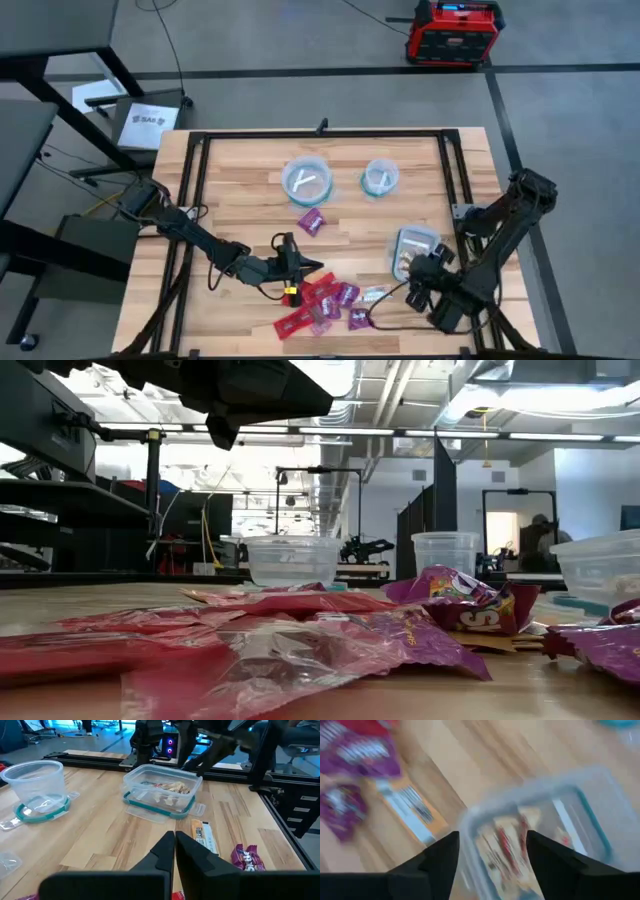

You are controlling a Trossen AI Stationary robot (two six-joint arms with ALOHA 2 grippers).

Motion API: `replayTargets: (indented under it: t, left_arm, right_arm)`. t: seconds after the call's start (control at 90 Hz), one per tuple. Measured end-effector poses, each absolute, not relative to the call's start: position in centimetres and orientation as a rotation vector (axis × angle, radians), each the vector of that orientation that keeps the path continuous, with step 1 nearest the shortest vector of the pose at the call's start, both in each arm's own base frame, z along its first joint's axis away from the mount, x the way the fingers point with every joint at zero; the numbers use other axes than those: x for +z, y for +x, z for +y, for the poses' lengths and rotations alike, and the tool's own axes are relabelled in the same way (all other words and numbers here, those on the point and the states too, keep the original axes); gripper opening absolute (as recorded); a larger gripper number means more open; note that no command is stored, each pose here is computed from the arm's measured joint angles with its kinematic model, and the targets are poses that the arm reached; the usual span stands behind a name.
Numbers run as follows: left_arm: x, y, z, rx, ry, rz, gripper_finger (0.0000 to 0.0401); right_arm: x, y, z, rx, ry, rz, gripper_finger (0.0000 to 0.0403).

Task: Sort candy
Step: Put the violet candy into the big circular transparent bin

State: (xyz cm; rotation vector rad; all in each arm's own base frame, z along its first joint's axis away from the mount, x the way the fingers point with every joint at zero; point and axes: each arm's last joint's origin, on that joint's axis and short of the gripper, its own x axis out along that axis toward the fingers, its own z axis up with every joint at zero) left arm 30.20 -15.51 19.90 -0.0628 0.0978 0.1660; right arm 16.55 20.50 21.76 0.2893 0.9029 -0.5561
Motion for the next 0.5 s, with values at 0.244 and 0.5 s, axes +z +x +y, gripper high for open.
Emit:
replayTargets:
  t: [0.244,0.5]
  left_arm:
    - [19.9,30.2,-15.4,0.169,-0.069,0.097,0.0]
    - [19.9,30.2,-15.4,0.169,-0.085,0.095,0.0]
  right_arm:
    - [22.1,17.6,20.8,-0.519,0.27,0.737,0.0215]
    - [22.2,18.4,21.3,-0.441,0.237,0.726,0.0214]
